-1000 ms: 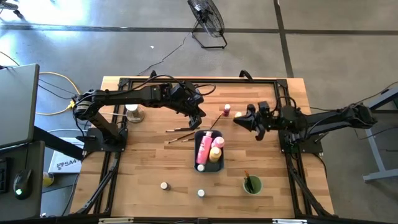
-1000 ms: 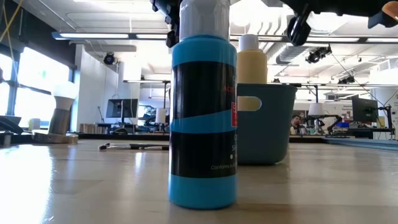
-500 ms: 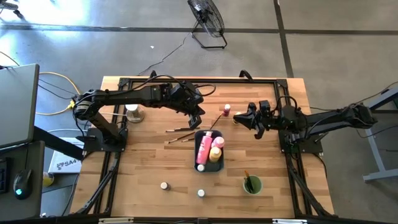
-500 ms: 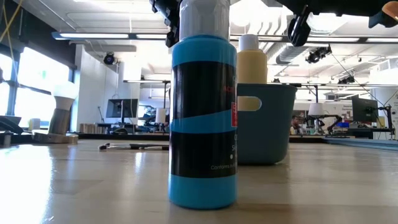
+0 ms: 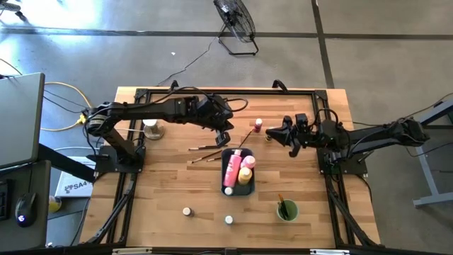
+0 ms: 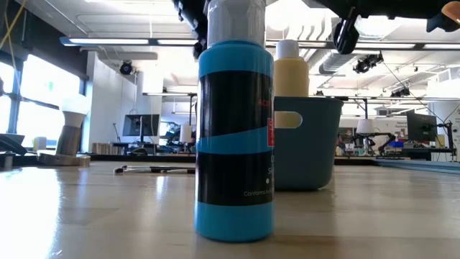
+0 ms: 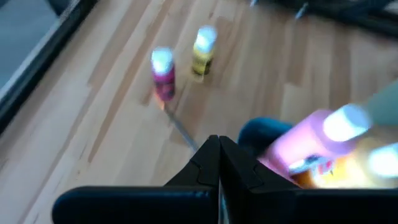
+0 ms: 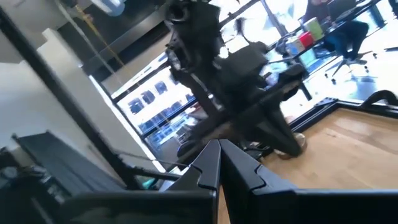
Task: Pick & Place Paint Supplies
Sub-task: Adjust the large pink paint bottle in the blue bin
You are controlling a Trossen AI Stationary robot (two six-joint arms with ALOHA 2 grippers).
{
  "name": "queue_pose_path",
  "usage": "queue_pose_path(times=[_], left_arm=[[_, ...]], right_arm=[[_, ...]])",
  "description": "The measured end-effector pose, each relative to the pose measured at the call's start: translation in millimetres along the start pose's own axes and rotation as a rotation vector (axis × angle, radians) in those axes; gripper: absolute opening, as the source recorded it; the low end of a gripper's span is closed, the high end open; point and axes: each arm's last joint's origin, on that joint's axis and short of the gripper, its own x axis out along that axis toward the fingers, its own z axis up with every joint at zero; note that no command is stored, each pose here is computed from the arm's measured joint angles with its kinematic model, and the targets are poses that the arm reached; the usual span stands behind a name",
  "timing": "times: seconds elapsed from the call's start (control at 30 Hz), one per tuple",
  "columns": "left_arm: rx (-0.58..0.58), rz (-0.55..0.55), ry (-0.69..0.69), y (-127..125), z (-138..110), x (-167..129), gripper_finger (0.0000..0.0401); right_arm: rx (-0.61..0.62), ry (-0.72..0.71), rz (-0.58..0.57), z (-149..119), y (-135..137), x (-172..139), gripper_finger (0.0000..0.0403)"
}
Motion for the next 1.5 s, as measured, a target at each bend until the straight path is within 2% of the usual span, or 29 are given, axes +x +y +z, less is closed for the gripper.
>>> queue_pose_path(times=[0.13, 0.2, 0.47, 0.63, 0.9, 1.27, 1.5], left_arm=[[-0.008, 0.034, -0.009, 1, 0, 6, 0.0], [-0.056, 0.04, -0.021, 1, 1, 7, 0.0], [-0.194, 0.028, -0.131, -1, 11, 10, 0.0], [-0.271, 0.022, -0.131, -1, 11, 11, 0.0], [-0.389, 0.01, -0.141, -1, 12, 10, 0.0], [-0.457, 0.006, -0.14, -1, 12, 10, 0.0], [-0.479, -0.026, -0.125, -2, 11, 13, 0.0]], right_arm=[[-0.013, 0.032, 0.062, 4, -2, -1, 0.0002], [-0.023, 0.037, 0.093, 9, -5, 0, 0.0002], [-0.085, 0.087, 0.297, 48, -10, 2, 0.0002], [-0.121, 0.116, 0.328, 61, -22, -1, 0.0002], [-0.102, 0.232, 0.418, 69, -34, -9, 0.0002], [-0.202, 0.188, 0.361, 78, -46, -13, 0.0002], [-0.235, 0.114, 0.254, 86, -55, -17, 0.0002]])
